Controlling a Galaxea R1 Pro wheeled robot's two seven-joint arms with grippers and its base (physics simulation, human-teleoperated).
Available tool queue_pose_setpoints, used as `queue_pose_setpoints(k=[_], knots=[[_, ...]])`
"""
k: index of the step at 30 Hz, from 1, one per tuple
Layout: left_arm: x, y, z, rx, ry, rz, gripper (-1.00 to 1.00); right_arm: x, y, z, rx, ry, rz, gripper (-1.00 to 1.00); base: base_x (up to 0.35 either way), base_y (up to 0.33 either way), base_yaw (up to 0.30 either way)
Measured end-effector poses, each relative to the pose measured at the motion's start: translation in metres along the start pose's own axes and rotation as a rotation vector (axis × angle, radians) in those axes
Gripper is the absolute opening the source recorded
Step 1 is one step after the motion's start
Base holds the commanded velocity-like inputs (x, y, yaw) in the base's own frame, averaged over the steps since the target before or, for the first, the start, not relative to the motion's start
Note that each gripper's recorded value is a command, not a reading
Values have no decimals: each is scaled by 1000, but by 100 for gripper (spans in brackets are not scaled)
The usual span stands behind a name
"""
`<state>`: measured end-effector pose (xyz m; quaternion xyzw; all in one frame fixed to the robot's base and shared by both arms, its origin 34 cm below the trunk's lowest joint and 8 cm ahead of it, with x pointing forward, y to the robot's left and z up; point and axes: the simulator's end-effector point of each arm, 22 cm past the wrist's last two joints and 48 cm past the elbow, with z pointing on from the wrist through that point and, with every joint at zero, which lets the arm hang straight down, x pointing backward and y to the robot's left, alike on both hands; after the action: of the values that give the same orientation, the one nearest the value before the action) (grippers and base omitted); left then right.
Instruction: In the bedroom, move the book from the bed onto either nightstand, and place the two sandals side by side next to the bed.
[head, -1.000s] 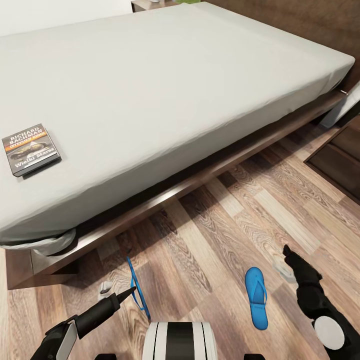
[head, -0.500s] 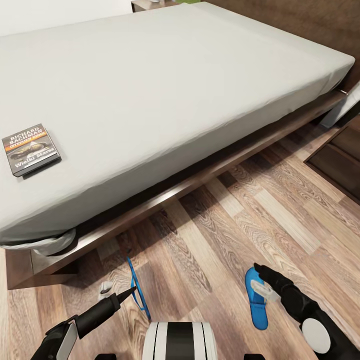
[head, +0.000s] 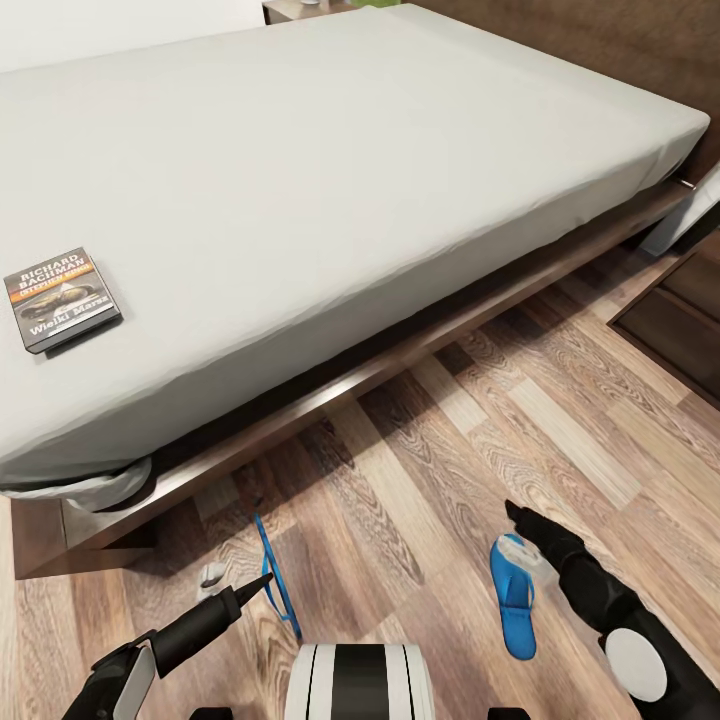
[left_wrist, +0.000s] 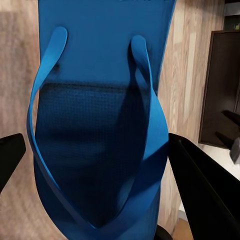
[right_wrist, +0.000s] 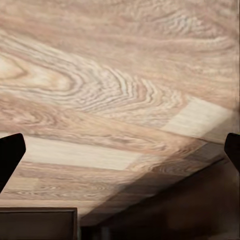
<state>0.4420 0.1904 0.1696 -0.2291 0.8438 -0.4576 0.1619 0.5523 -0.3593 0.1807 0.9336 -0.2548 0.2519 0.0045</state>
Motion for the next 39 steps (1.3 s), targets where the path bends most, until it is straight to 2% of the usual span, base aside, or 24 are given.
queue_pose_setpoints(k=[5,11,13,15,18,19,20,21,23,25,29,36,38,39], knots=[[0,0,0,1,-1,2,-100,18,-13,-6,30,37,6,100,0,0,0],[0,0,0,2,-1,3,-100,14,-17,-6,38,30,-2,100,0,0,0],[0,0,0,2,-1,3,-100,0,-8,-2,18,1,-11,100,0,0,0],[0,-1,0,2,-1,2,-100,-28,17,6,-39,-60,-20,100,0,0,0],[0,-1,1,3,-1,1,-100,-53,36,11,-81,-113,-33,100,0,0,0],[0,-1,1,2,-1,1,-100,-60,37,11,-83,-129,-47,100,0,0,0],[1,-1,1,2,0,1,-100,-66,42,11,-85,-144,-90,100,0,0,0],[1,-1,1,2,0,1,-100,-69,49,9,-85,-158,-157,100,0,0,0],[1,-1,1,2,0,0,-100,-79,53,6,-74,-185,-252,100,0,0,0],[1,-1,1,2,0,0,-100,-86,56,4,-66,-201,-304,100,0,0,0],[1,-1,1,2,0,0,-100,-88,58,3,-63,-208,-335,100,0,0,0],[1,-1,1,2,1,0,-100,-86,57,3,-59,-205,-341,100,0,0,0],[1,-1,1,2,0,0,-100,-82,49,2,-43,-194,-339,100,0,0,0],[1,-1,1,2,0,0,-100,-78,38,1,-19,-180,-338,100,0,0,0]])
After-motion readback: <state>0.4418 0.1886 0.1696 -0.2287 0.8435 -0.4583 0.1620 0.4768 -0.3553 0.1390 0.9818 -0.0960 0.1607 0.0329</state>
